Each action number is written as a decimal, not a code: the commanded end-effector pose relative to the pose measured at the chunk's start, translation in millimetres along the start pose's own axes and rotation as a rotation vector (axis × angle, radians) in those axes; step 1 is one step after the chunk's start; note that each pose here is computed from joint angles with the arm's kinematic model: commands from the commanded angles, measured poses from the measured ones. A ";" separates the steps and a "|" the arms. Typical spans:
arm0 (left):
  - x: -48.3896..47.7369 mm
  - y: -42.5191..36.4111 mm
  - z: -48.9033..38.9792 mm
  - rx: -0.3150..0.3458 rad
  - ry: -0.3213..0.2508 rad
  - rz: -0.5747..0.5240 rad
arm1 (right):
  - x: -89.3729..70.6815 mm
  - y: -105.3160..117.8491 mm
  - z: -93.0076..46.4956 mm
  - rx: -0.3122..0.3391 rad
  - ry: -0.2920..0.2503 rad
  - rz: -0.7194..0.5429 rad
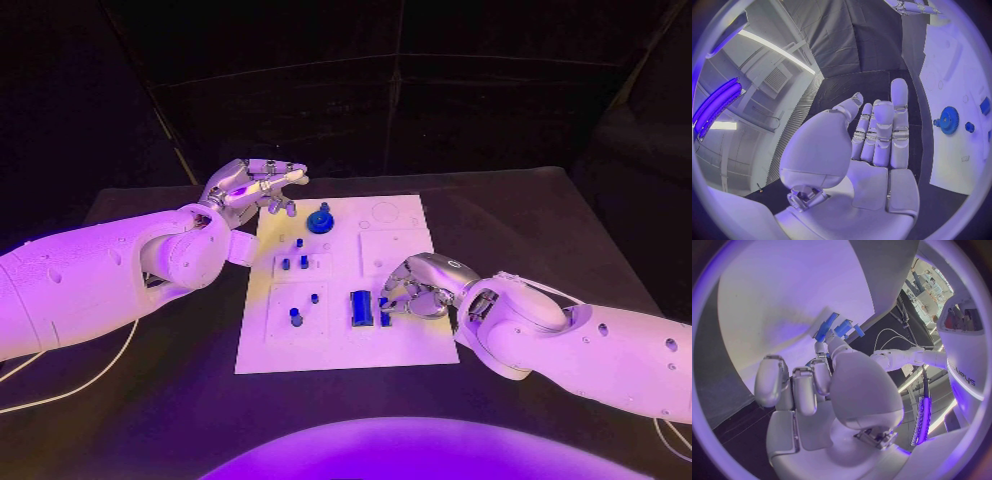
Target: Assemble the parts on the task board
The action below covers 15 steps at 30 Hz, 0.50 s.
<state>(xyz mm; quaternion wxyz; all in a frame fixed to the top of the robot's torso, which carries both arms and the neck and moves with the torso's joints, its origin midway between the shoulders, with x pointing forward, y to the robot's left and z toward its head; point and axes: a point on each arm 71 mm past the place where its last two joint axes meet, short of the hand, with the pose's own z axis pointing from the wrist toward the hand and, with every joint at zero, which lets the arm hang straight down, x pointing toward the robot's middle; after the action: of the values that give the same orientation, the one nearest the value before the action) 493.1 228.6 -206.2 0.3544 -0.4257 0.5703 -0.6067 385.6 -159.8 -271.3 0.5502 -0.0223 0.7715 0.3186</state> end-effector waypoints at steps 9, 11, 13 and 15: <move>1.0 -0.9 1.0 0.005 0.012 -0.006 | 3.0 -0.4 0.8 0.002 0.039 -0.026; 0.8 -0.9 1.0 0.005 0.011 -0.006 | 2.2 -0.7 1.1 0.004 0.028 -0.028; 0.6 -0.9 1.1 0.005 0.011 -0.006 | 0.8 -1.0 1.8 0.005 0.004 -0.031; 0.6 -0.8 1.1 0.004 0.011 -0.006 | -0.1 -1.1 2.5 0.005 -0.011 -0.032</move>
<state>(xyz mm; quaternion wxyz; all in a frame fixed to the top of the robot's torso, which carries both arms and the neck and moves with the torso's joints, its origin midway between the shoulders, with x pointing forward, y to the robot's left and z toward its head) 493.9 229.1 -206.6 0.3545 -0.4259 0.5705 -0.6061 387.5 -157.6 -270.9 0.5511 -0.0303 0.7716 0.3161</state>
